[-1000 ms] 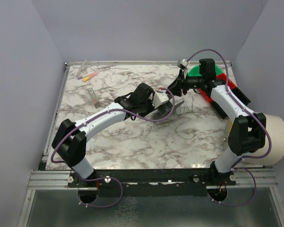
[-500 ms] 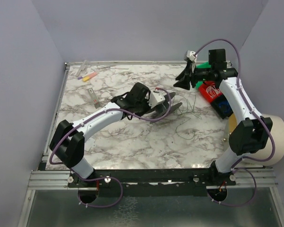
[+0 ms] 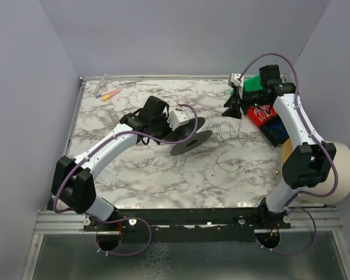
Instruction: Wrap the cables
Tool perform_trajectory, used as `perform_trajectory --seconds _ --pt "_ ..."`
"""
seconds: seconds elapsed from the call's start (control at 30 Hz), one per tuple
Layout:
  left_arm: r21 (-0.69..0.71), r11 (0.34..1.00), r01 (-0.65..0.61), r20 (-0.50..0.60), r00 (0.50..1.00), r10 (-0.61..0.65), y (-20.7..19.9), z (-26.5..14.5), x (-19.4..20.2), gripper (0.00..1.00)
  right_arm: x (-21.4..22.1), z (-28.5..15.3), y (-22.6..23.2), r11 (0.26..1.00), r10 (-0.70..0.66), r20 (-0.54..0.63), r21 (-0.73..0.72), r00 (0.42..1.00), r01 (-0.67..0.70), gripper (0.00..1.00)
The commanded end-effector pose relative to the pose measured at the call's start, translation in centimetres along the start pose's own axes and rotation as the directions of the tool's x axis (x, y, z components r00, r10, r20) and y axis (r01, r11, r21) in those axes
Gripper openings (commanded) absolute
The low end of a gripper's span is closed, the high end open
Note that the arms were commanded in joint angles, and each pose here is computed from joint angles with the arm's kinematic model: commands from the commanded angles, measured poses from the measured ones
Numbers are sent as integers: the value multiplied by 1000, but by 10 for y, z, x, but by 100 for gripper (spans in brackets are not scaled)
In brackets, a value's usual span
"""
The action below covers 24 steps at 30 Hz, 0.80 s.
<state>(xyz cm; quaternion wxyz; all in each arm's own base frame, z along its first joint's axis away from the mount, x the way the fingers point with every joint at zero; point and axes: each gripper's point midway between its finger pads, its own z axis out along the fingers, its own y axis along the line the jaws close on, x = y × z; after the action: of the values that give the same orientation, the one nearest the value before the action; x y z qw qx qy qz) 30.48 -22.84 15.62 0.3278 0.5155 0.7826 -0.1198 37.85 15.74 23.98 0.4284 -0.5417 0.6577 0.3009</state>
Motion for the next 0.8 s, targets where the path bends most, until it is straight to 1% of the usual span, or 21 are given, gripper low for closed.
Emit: perform_trajectory --seconds 0.0,0.1,0.13,0.23,0.37,0.4,0.47,0.5,0.53,0.63,0.77 --pt "35 999 -6 48 999 4 -5 -12 -3 0 29 10 16 998 -30 -134 -67 990 21 50" --pt "-3 1000 20 40 999 -20 4 -11 2 0 43 20 26 995 -51 -209 -97 977 31 50" --pt "-16 999 29 38 999 -28 6 -10 3 0 46 22 27 996 -41 -219 -92 975 21 49" --pt "-64 997 41 28 999 -39 16 -12 9 0 53 28 26 996 5 -217 -82 976 -23 50" --pt "-104 992 74 45 997 -69 33 -22 14 0 43 39 22 990 114 -153 -62 982 -124 49" --pt "-108 991 79 46 996 -74 35 -24 15 0 41 41 25 989 110 -139 -85 984 -123 49" --pt "-111 990 90 47 995 -85 37 -25 19 0 45 44 44 981 39 -141 -184 989 -65 49" --pt "-113 989 96 46 995 -92 38 -26 21 0 54 45 58 971 6 -167 -233 986 -45 49" --pt "-116 988 103 50 994 -97 39 -28 22 0 63 46 63 968 -23 -192 -250 981 -27 49" --pt "-119 985 124 60 991 -118 42 -33 27 0 90 55 66 973 -58 -258 -230 965 -3 50" --pt "-122 981 150 68 987 -142 44 -33 30 0 118 62 74 977 -53 -320 -213 946 -17 50"
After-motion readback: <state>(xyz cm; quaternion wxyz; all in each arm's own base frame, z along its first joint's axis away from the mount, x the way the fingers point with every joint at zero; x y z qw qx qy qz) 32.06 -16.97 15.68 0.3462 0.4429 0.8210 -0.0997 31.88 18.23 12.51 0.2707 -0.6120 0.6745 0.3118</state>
